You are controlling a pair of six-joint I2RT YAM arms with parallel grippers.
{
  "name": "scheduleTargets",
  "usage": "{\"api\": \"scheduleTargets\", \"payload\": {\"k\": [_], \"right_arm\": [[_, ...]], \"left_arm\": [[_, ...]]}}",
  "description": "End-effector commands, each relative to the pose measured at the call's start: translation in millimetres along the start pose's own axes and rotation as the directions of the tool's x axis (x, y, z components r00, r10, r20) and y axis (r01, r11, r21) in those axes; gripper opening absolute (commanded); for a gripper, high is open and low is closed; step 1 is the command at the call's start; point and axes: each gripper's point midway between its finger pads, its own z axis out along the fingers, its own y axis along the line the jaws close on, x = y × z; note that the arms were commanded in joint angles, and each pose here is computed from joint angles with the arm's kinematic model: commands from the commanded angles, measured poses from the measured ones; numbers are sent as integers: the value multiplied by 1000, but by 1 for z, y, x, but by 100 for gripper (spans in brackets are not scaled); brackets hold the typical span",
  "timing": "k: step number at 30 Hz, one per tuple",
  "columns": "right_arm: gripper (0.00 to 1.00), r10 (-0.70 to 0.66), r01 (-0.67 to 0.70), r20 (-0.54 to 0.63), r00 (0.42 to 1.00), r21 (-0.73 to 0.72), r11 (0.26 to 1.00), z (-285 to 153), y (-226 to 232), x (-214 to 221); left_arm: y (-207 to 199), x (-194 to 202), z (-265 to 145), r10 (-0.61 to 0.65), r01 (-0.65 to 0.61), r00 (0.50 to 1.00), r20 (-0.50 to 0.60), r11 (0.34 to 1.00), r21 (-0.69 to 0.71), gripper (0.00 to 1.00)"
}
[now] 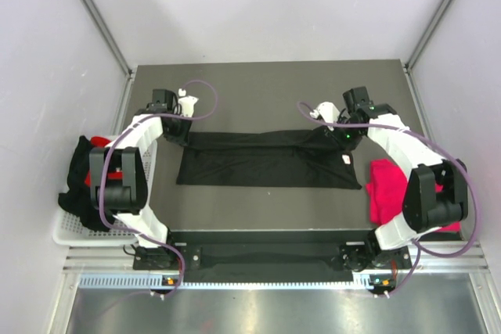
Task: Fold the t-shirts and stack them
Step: Fold the tshirt
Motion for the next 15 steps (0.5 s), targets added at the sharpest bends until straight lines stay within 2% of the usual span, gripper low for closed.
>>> {"api": "scheduleTargets", "payload": {"k": [1,3,7,9,10,11,15], "right_arm": [[0,13,-13,46,999,11,1000,-11,2,-4],[0,11,-11,36,999,3,1000,-8,5,1],[0,12,-11,39,999,-36,999,-5,16,7],[0,21,-19,34,999,-54,998,-1,22,11],[0,24,-21,39,999,-65,998,0,24,11],[0,26,-23,43,999,-70,997,1,26,11],[0,32,-28,48,998,-75,997,3,26,9]], "left_arm": [[0,-4,-13,24,-23,999,30,1000,-17,1],[1,0,-14,21,-21,1000,23,999,-24,4],[3,6,-22,22,-22,1000,11,998,-55,18],[3,3,-36,32,-27,998,52,996,-87,22],[3,-7,-52,55,-43,992,115,993,-107,25],[0,-12,-59,64,-48,987,146,993,-109,31],[-5,-37,-85,105,-71,950,294,990,-124,45]]}}
